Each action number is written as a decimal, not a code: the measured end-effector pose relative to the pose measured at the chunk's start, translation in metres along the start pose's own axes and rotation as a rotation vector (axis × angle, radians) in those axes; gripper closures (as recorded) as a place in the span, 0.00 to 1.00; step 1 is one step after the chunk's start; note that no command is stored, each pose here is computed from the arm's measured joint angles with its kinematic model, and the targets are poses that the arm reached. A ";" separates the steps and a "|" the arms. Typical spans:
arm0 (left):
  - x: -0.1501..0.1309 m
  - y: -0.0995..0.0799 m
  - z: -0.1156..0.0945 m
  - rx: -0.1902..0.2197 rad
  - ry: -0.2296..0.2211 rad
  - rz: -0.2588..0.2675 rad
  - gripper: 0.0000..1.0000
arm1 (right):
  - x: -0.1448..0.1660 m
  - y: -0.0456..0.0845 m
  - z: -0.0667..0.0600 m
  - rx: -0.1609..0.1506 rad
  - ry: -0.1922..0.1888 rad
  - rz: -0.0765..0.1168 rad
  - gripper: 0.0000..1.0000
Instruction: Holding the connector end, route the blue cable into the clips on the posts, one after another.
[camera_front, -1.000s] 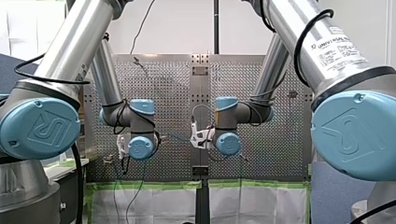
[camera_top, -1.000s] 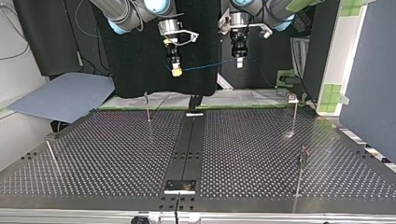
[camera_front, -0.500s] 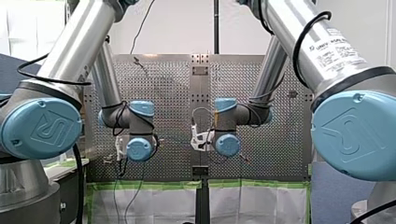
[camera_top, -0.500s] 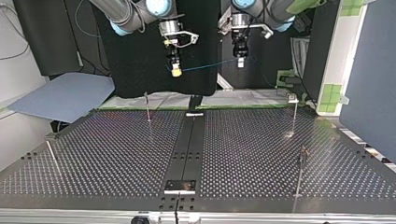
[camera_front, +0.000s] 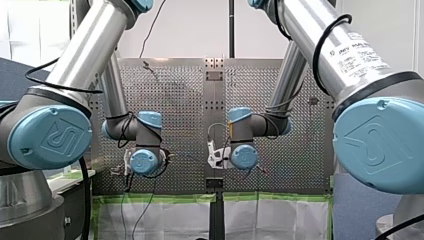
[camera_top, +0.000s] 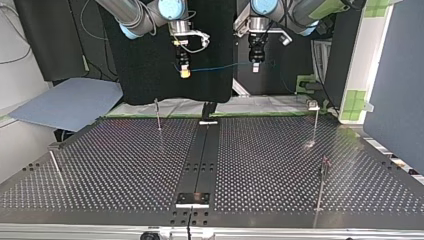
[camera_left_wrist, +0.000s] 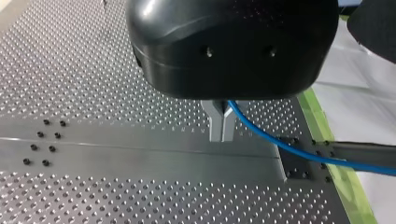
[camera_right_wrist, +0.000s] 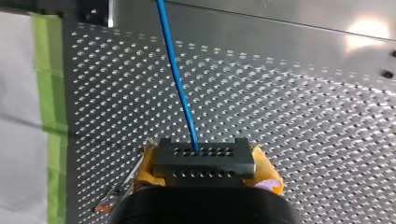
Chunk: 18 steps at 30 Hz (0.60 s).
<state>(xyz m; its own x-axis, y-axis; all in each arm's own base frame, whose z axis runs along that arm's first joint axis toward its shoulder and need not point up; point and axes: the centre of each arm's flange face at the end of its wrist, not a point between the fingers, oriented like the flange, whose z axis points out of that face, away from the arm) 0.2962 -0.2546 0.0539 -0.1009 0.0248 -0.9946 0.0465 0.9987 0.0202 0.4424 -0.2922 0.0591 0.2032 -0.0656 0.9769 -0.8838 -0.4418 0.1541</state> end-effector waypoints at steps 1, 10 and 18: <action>0.000 0.000 0.000 0.004 0.000 0.000 0.99 | -0.001 0.000 -0.001 0.001 -0.008 -0.003 1.00; -0.004 -0.002 -0.001 0.001 -0.012 -0.024 0.99 | 0.006 -0.002 0.001 0.010 -0.024 0.008 1.00; -0.024 0.001 -0.002 -0.017 -0.021 -0.096 0.99 | 0.056 -0.006 0.015 0.046 0.065 0.106 1.00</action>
<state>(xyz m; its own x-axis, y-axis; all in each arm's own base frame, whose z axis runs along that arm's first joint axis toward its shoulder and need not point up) 0.2971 -0.2540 0.0776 -0.0832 -0.0717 -0.9939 0.0211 0.9971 -0.0737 0.4654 -0.3070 0.1106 0.0806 -0.0563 0.9952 -0.8780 -0.4765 0.0442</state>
